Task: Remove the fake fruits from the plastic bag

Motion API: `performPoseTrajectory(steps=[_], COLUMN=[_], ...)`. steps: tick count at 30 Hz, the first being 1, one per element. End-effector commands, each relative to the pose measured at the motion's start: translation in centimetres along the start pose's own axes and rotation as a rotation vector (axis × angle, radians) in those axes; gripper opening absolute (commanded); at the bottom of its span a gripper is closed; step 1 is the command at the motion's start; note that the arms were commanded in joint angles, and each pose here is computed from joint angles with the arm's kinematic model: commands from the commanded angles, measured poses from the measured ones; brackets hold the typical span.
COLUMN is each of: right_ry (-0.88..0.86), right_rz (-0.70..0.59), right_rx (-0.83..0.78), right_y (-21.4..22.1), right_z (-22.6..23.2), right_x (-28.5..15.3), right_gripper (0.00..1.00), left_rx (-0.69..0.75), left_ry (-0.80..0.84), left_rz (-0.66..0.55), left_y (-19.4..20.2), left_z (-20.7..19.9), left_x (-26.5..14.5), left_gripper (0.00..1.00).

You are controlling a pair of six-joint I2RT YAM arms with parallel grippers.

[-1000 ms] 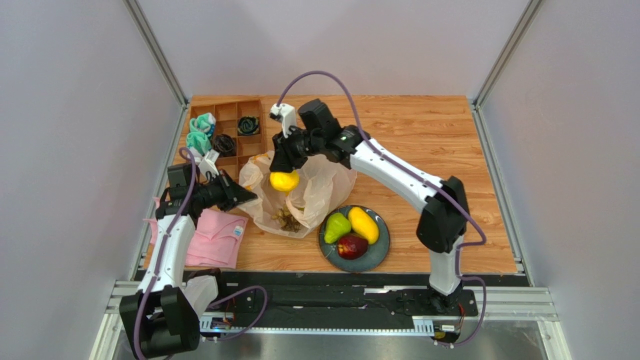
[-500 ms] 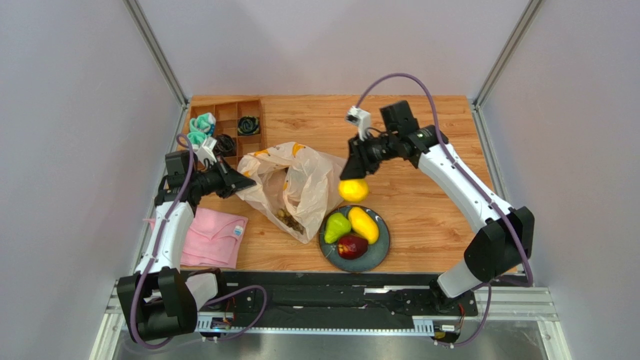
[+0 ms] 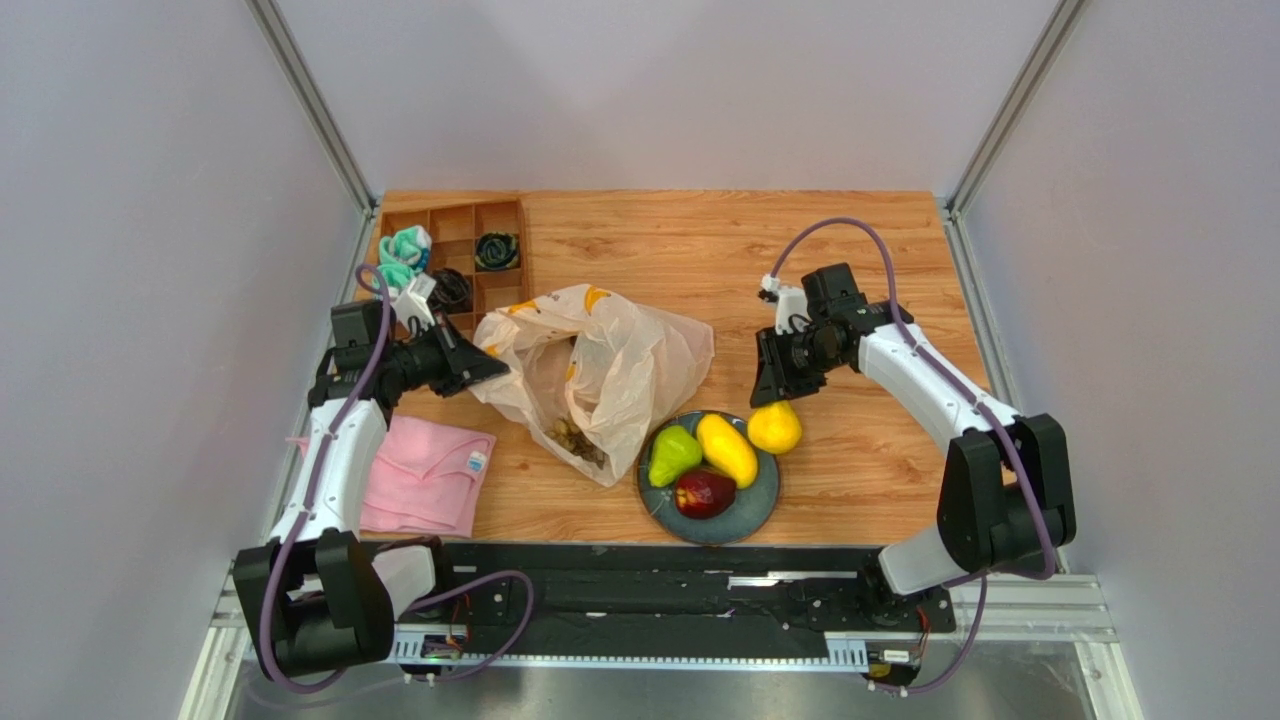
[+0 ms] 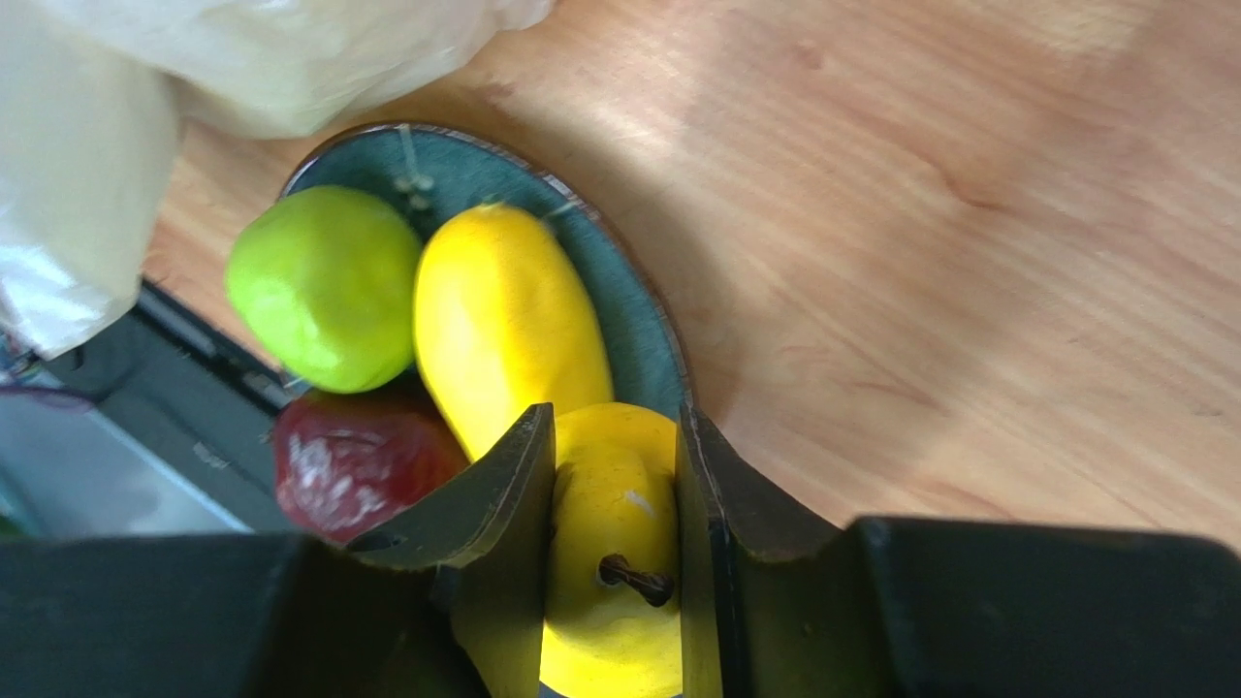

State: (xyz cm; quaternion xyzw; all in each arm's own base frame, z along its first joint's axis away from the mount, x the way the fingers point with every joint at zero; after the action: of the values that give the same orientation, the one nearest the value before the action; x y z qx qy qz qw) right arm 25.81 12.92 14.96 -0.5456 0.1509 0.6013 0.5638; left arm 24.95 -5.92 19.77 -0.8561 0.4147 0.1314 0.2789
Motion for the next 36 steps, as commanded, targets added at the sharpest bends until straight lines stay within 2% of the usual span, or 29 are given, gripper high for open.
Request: performPoseTrajectory(steps=[1, 12, 22, 26, 36], right_ry=[0.094, -0.033, -0.012, -0.007, 0.009], right_rz=[-0.061, 0.023, 0.079, 0.086, 0.101], right_rx=[-0.028, -0.015, -0.034, -0.112, -0.166], right_y=[-1.1, -0.7, -0.7, -0.4, -0.4], right_z=[-1.6, 0.1, 0.6, 2.0, 2.6], right_x=[1.2, 3.5, 3.4, 3.2, 4.5], right_gripper=[0.03, 0.07, 0.06, 0.06, 0.10], left_rx=[0.057, 0.047, 0.037, 0.029, 0.024], left_ry=[-0.010, -0.025, -0.037, -0.039, -0.032], left_rz=[-0.022, -0.024, -0.041, -0.045, -0.055], left_y=[-0.9, -0.2, 0.3, 0.6, 0.5], left_z=[-0.4, 0.0, 0.4, 0.6, 0.7], left_x=[-0.6, -1.2, -1.8, -1.8, -1.8], left_gripper=[0.00, 0.00, 0.00, 0.00, 0.00])
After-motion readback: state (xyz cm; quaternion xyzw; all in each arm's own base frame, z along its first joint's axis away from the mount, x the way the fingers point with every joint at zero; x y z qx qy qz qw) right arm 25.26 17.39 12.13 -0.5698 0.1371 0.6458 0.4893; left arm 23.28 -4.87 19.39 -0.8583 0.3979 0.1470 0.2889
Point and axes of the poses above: each gripper's point midway between its finger pads, its own x axis out along the fingers, its own z axis along the line the jaws close on, y = z × x, the point moved 5 cm from there along -x, back along the fingers, and after that the axes turned 7 degrees about -x, right-handed, at the moved point
